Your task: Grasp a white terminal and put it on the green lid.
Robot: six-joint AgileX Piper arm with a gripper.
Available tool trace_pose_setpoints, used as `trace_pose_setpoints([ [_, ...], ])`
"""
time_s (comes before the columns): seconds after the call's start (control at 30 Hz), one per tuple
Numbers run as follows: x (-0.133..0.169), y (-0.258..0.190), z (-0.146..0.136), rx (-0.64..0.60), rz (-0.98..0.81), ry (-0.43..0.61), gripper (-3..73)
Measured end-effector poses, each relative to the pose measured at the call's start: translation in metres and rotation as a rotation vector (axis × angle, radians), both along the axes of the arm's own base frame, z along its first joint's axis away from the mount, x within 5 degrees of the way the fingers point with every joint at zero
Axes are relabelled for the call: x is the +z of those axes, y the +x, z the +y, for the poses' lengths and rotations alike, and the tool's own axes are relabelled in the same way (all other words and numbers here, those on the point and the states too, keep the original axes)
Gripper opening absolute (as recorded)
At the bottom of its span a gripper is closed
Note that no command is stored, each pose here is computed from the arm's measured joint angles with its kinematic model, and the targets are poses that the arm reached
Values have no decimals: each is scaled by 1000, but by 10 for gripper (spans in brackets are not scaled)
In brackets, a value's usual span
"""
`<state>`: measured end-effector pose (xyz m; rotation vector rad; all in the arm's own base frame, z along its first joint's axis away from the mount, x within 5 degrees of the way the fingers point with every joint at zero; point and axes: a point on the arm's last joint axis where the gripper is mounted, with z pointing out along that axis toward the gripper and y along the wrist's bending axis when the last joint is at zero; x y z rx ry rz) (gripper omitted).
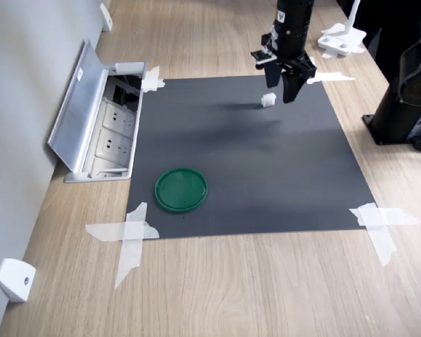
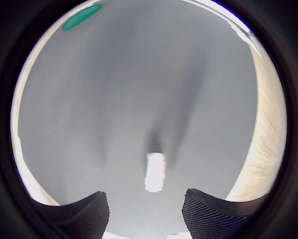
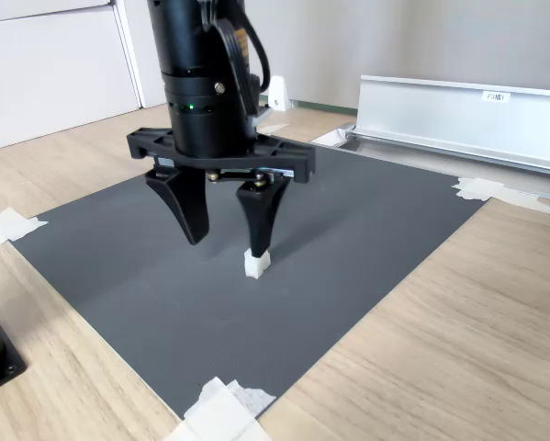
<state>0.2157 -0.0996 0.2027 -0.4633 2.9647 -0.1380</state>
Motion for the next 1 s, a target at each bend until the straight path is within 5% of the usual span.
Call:
trace_pose_setpoints([
  [0.87, -30, 20, -9, -6, 36, 25, 615],
  [1.0, -30, 21, -9, 4, 36, 23, 568],
])
